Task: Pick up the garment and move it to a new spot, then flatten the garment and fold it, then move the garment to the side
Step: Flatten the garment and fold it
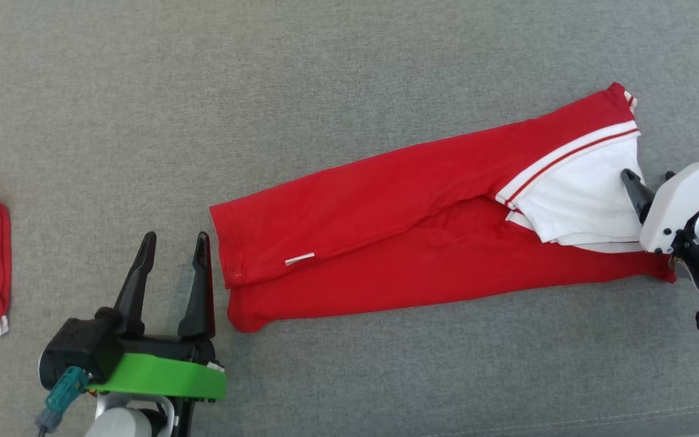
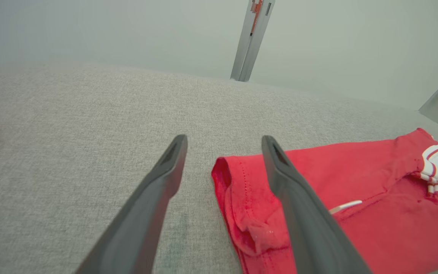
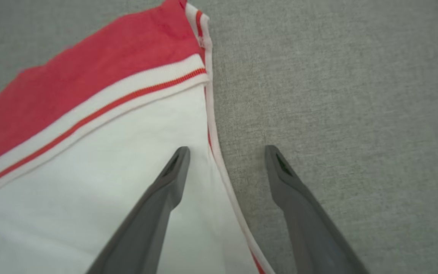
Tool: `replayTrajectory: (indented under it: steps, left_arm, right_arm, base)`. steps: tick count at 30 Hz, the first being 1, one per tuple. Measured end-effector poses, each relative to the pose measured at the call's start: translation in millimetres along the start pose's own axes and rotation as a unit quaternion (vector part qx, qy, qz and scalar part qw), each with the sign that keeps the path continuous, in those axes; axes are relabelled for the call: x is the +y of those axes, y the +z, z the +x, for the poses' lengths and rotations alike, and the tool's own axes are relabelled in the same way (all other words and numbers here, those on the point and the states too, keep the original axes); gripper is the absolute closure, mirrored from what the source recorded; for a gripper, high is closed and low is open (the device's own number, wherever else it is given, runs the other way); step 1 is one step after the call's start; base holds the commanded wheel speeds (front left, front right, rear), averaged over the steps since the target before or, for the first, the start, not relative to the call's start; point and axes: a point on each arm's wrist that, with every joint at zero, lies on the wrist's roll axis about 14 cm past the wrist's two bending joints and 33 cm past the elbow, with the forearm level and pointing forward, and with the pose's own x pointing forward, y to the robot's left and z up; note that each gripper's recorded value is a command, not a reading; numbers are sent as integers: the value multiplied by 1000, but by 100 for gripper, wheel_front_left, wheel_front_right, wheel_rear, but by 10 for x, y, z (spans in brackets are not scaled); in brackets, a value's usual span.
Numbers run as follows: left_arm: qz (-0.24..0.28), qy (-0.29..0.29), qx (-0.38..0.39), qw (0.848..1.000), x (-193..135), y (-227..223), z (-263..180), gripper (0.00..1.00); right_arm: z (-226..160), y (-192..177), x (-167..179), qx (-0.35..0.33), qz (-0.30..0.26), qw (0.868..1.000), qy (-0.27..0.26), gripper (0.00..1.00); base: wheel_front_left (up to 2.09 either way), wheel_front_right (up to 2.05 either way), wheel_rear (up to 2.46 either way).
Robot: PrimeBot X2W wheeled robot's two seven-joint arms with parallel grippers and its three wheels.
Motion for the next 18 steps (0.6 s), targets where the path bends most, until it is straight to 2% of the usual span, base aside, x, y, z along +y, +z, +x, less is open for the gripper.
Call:
replayTrajectory:
  steps: [4, 5, 6, 9, 12, 18]
  left_arm:
    - [1, 12, 0, 1000, 61, -59, -94, 0]
    - [1, 16, -1, 1000, 83, -64, -114, 0]
    - [3, 20, -1, 1000, 111, -68, -131, 0]
    - [6, 33, -2, 999, 190, -81, -203, 0]
    - [12, 38, -4, 999, 224, -87, -253, 0]
    - [13, 42, -5, 999, 231, -94, -370, 0]
  right_arm:
    - [143, -168, 108, 39, 20, 999, 13, 0]
    - [168, -168, 143, 40, 28, 999, 19, 75]
    - [183, -162, 160, 37, 33, 999, 21, 100]
    - [195, -105, 233, 18, 68, 997, 36, 100]
    - [148, -26, 133, -6, 89, 996, 29, 100]
    - [-267, 319, -777, -76, 112, 989, -67, 100]
  base:
    - [0, 0, 0]
    - [0, 0, 0]
    - [0, 0, 0]
    - [0, 0, 0]
    - [0, 0, 0]
    - [0, 0, 0]
